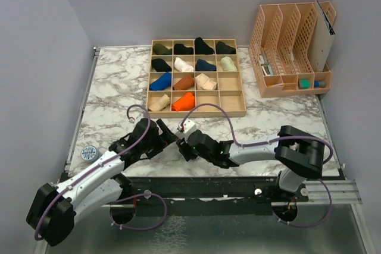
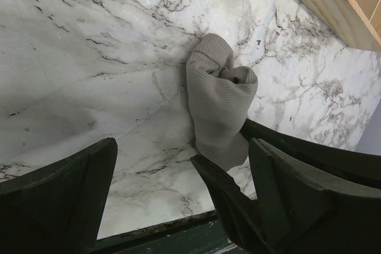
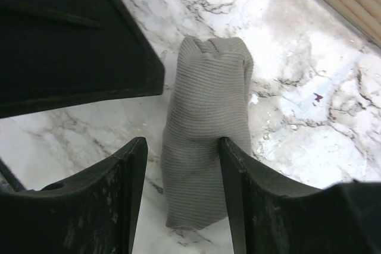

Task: Roll the underwear
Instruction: Roll the underwear to the center of the board, then pick up the underwear from the center of the board.

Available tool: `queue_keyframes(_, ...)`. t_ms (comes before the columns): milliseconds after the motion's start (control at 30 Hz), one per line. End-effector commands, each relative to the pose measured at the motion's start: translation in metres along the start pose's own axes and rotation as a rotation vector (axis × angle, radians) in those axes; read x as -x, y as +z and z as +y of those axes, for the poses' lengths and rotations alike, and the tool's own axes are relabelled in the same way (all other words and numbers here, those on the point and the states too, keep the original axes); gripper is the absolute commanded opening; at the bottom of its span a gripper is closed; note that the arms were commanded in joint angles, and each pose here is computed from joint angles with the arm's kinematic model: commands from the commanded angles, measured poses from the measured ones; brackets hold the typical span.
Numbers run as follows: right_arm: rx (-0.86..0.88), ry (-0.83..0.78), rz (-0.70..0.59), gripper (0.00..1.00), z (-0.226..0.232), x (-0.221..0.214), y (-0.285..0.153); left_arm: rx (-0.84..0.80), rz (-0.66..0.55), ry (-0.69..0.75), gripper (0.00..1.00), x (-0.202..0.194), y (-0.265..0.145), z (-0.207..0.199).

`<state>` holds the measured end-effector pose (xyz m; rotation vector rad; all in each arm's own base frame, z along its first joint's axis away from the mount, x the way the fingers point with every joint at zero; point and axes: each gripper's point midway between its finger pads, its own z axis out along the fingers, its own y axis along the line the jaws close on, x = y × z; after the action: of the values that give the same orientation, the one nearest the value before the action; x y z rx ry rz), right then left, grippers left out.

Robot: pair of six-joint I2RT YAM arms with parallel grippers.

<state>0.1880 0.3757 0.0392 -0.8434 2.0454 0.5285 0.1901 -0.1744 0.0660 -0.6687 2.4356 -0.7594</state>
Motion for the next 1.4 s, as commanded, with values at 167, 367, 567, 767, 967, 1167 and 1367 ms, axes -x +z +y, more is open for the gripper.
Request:
queue_keyframes(167, -0.15, -0.134, 0.358, 0.53, -0.049, -0.109, -0.02, -0.097, -0.053, 0.057, 0.98, 0.012, 0.01, -0.018)
queue_keyframes(367, -0.122, -0.099, 0.301, 0.53, -0.043, -0.098, -0.021, -0.085, 0.032, 0.136, 0.94, 0.004, 0.032, -0.029)
queue_keyframes(567, -0.1, -0.125, 0.298, 0.53, -0.038, -0.09, -0.015, -0.025, 0.055, 0.106, 0.84, -0.004, 0.048, -0.011)
queue_keyframes(767, -0.064, -0.121, 0.283, 0.5, -0.029, -0.082, -0.009, 0.006, 0.087, 0.104, 0.76, -0.013, 0.053, 0.002)
queue_keyframes(967, -0.1, -0.122, 0.285, 0.18, -0.035, -0.08, -0.007, 0.047, 0.009, 0.073, 0.82, 0.002, 0.04, 0.006)
queue_keyframes(1167, -0.132, -0.126, 0.249, 0.0, -0.042, -0.066, -0.012, 0.118, -0.111, 0.025, 0.95, 0.033, 0.014, 0.009)
queue_keyframes(1367, -0.175, -0.12, 0.103, 0.0, -0.059, -0.018, -0.034, 0.074, -0.21, -0.062, 0.98, 0.05, -0.014, 0.005)
